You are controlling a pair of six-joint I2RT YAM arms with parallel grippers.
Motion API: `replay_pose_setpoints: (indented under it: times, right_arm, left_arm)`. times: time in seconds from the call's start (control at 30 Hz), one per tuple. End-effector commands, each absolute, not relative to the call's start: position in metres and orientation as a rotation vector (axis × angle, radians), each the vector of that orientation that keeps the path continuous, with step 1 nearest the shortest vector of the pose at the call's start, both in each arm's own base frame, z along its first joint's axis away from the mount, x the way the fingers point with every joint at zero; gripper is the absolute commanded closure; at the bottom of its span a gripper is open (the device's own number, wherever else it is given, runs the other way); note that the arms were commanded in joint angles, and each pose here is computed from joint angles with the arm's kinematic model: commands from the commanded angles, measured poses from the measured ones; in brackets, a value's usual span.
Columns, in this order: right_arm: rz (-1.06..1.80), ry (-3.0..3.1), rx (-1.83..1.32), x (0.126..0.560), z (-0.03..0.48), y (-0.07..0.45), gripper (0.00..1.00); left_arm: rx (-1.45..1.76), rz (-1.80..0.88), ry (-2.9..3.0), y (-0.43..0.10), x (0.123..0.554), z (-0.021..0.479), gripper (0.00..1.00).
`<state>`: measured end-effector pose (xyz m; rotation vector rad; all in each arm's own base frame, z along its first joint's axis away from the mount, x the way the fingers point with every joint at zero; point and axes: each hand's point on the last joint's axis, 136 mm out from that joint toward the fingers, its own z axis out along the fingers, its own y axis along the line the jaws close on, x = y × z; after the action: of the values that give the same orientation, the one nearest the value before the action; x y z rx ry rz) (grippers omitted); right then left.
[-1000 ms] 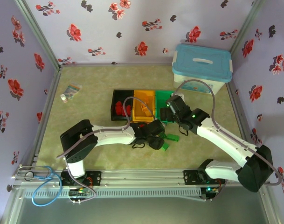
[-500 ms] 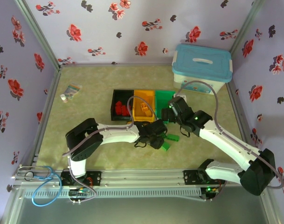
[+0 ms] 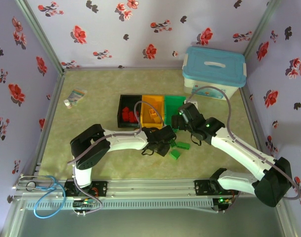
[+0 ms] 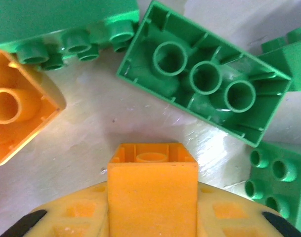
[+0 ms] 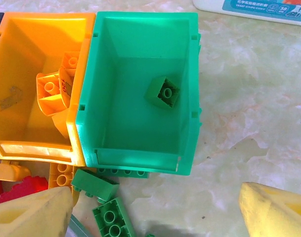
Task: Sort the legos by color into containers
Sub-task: Pick up the lego from the middle-left of the table, then place the lego in the container.
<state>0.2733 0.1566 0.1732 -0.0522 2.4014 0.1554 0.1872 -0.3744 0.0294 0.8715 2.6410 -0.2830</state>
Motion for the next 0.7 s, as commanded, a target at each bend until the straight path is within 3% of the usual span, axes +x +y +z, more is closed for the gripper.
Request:
replay_pose_setpoints:
  times: [0.0,0.23,0.67]
  right_arm:
    - [0.157,2.360,0.012,0.276,0.180,0.149,0.13]
    - [0.182,2.375,0.027,0.274,0.173,0.151,0.13]
    - [0.216,2.433,0.028,0.261,0.153,0.151,0.13]
  left_arm:
    - [0.806,-0.292,2.580,-0.366,0.205,0.072,0.70]
    - [0.616,-0.349,2.481,-0.339,0.268,0.136,0.70]
    - [0.501,-0.288,2.459,-0.333,0.354,0.151,0.69]
